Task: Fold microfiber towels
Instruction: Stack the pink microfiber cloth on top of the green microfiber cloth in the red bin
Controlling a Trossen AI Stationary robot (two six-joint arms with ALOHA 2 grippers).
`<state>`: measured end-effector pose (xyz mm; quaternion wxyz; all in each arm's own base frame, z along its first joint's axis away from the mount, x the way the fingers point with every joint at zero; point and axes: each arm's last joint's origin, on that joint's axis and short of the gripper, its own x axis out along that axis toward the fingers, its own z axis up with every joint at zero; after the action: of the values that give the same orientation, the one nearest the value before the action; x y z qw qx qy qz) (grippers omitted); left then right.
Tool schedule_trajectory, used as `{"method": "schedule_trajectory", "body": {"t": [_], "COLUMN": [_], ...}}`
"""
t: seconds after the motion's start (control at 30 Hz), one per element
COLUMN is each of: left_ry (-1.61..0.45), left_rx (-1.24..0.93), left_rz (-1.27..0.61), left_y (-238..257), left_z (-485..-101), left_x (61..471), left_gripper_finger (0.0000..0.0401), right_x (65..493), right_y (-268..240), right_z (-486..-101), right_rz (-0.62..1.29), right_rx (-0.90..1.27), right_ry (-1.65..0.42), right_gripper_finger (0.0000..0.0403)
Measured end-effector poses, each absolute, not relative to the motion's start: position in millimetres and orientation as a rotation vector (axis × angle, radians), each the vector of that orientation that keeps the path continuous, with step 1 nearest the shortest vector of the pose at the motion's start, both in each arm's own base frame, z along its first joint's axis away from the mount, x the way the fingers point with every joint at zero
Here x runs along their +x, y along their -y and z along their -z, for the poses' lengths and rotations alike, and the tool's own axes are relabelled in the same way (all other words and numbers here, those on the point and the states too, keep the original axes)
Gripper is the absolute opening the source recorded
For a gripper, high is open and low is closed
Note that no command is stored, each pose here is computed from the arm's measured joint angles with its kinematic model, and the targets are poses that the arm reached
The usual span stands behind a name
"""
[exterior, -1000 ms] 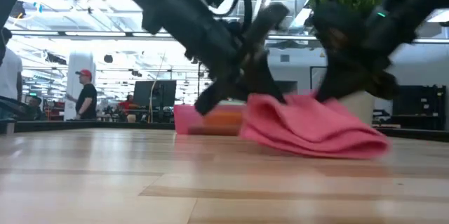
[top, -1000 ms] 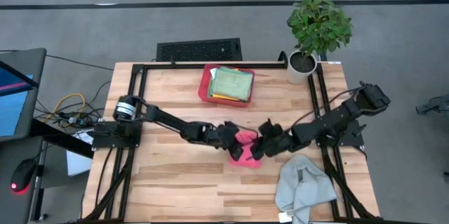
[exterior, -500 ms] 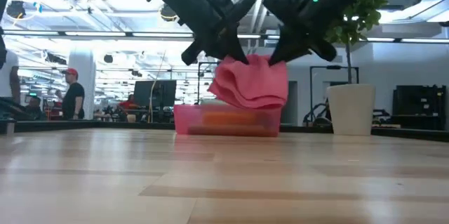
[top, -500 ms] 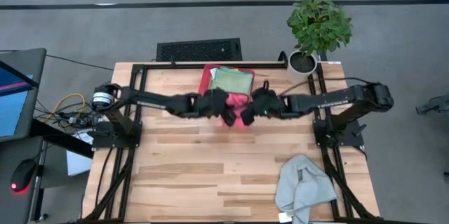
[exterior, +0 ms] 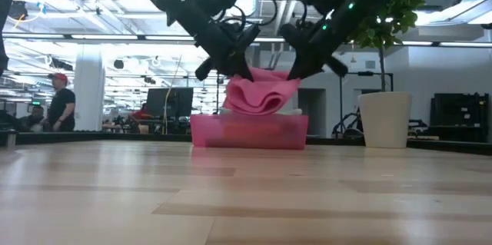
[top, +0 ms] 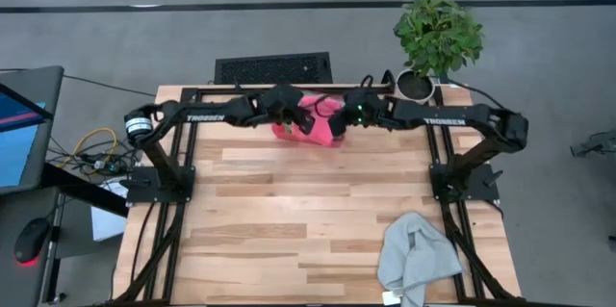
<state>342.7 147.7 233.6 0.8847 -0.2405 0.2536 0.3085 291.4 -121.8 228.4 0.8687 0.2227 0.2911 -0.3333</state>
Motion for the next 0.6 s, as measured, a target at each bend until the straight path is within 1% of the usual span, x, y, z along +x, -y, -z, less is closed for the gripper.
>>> {"method": "schedule_trajectory", "body": {"t": [0.13, 0.33, 0.47, 0.6], "left_ry": [-0.555, -0.553, -0.587, -0.611], "left_rx": [-0.495, -0.485, -0.506, -0.518], "left_rz": [-0.675, -0.721, -0.75, -0.777], "left_y": [-165, -185, -197, -201], "left_z": [-225, -218, -202, -191], "left_x": [337, 331, 331, 331], "left_gripper_finger": [0.0, 0.0003, 0.002, 0.0051], "right_x": [300, 317, 330, 338], "right_y": [143, 171, 182, 188], "right_z": [-212, -200, -199, -195], "right_rz": [0.668, 0.677, 0.681, 0.686], "right_rx": [0.493, 0.458, 0.434, 0.415], "right_ry": [-0.599, -0.65, -0.689, -0.733], "right_gripper_finger": [0.0016, 0.0018, 0.0026, 0.0031]}}
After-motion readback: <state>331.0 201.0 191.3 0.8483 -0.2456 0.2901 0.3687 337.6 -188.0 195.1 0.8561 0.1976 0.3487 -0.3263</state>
